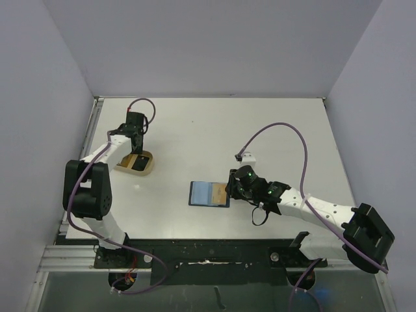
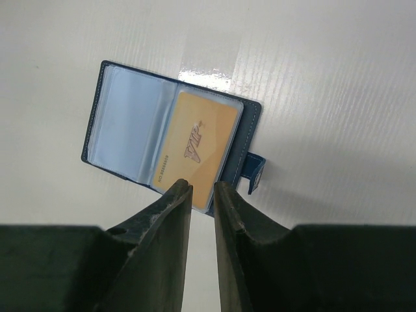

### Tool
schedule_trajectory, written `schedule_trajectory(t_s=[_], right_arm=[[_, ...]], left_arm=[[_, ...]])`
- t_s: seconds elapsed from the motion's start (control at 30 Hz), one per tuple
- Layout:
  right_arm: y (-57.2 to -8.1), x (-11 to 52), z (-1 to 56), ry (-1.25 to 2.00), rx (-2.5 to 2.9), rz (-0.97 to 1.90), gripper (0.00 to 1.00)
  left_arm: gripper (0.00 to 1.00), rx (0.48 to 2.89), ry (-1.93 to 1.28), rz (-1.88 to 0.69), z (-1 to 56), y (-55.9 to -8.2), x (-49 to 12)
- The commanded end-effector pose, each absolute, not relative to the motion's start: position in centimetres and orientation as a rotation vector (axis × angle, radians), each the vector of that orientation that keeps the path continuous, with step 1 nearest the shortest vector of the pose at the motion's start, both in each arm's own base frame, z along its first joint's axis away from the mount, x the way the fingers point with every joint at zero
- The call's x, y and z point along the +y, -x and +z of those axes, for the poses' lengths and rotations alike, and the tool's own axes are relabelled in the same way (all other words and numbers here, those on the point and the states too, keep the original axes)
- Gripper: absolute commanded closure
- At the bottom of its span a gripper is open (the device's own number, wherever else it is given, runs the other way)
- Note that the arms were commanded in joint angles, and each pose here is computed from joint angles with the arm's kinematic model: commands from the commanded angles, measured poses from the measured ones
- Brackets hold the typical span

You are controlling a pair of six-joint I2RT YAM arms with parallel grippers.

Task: Put the credit cards into the card holder
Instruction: Pick up the credit card from the storage box.

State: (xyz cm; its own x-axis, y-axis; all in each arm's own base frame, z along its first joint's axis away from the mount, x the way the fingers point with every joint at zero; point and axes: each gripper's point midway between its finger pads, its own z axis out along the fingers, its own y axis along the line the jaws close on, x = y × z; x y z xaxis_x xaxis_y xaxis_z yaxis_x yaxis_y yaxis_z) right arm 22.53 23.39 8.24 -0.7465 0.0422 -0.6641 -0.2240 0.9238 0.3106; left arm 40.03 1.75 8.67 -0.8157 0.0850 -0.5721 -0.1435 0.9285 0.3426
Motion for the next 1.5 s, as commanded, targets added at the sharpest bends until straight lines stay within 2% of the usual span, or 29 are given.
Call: schedule_trajectory(t_s=[0.0, 0.17, 0.63, 0.9, 1.47], right_arm=[[-23.2, 24.4, 10.4, 0.108, 2.284, 0.565, 0.78], [-23.1, 24.3, 10.7, 0.102, 2.276, 0.57, 0.78], [-23.1, 23.9, 10.6, 0.096, 2.273, 0.559, 0.77], [-23.1, 23.7, 10.5, 0.095, 2.276, 0.548, 0.77], [-23.0, 23.3, 10.1, 0.096, 2.286, 0.53, 0.77]], left_arm=[[0.58, 2.416, 0.075, 0.624, 10.2, -41.8, 3.5], [0.58, 2.409, 0.068, 0.713, 10.0, -41.6, 4.5], [0.57, 2.469, 0.03, 0.713, 7.5, -41.3, 4.4], [0.57, 2.45, 0.041, 0.762, 8.3, -41.2, 4.9], [0.68, 2.446, 0.033, 0.801, 9.0, -41.1, 5.4]])
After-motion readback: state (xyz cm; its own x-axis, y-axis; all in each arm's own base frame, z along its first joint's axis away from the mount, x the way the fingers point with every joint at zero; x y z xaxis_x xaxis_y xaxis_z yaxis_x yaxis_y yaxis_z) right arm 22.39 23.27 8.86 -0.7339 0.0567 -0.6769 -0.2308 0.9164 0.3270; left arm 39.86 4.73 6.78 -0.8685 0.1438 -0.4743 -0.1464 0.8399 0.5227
